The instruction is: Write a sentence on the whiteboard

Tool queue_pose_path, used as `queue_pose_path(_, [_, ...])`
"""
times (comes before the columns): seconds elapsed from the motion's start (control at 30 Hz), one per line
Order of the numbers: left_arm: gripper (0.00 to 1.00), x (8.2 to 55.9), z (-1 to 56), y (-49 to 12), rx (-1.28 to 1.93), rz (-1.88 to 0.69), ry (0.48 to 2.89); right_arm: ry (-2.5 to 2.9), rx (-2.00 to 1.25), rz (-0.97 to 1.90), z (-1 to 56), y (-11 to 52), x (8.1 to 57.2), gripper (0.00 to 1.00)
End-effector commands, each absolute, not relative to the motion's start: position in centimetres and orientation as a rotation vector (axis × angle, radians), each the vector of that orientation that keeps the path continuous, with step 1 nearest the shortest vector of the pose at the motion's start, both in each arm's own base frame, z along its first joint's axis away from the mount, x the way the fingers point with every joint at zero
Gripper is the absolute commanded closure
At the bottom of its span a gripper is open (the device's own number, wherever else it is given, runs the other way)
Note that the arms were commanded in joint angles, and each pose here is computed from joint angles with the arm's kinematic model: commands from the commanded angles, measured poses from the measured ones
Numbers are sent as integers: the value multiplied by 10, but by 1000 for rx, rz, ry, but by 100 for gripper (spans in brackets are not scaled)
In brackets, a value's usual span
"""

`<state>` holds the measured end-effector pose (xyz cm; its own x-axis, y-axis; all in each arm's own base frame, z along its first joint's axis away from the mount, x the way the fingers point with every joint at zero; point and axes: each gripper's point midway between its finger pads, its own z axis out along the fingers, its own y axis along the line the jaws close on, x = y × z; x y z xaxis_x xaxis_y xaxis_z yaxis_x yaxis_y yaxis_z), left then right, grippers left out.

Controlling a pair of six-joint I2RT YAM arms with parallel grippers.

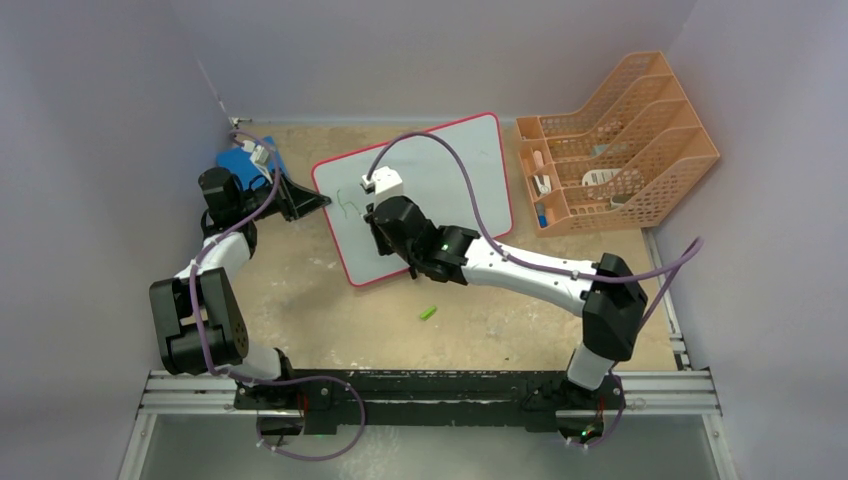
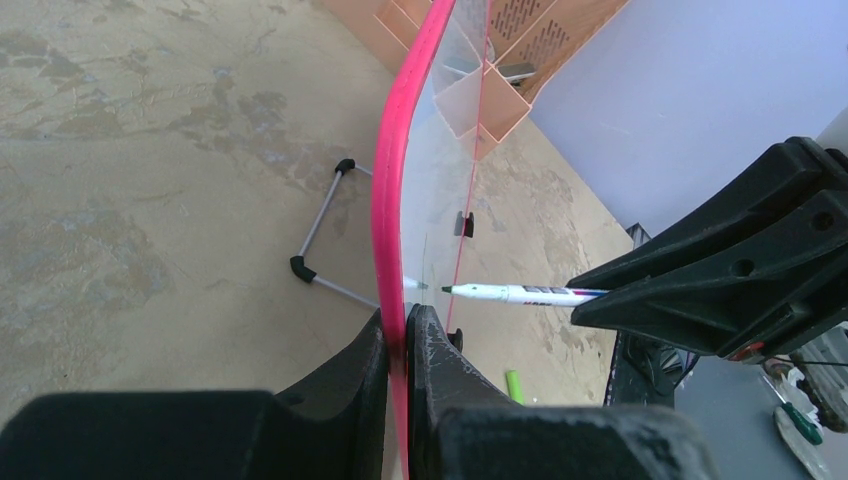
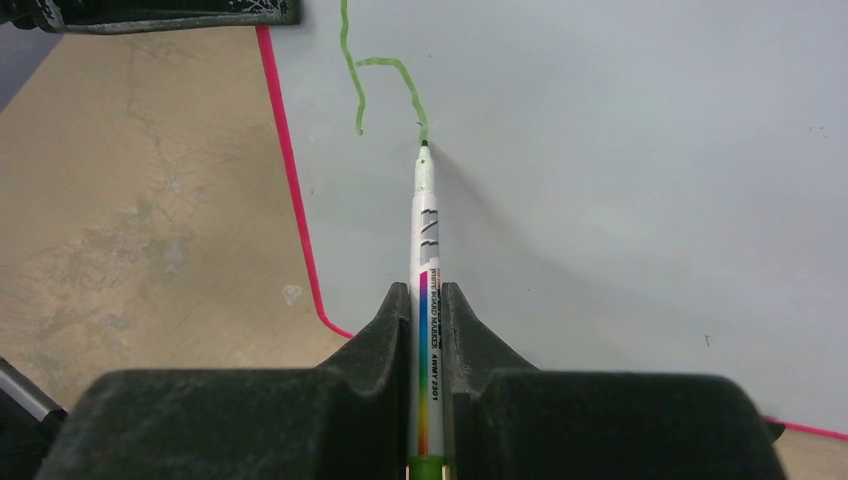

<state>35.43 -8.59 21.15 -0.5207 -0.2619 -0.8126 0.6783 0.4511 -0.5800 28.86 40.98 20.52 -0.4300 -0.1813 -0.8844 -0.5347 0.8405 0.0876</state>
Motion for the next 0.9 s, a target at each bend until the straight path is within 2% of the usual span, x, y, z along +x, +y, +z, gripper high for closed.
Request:
queue_pose_path(0.0, [100,353,222,-94,445,-1219,1711,1907,-437,511,257,401,290,100])
queue_pose_path(0.87, [100,354,220,-95,443,-1213,1719,1887,-452,465,254,397,308,100])
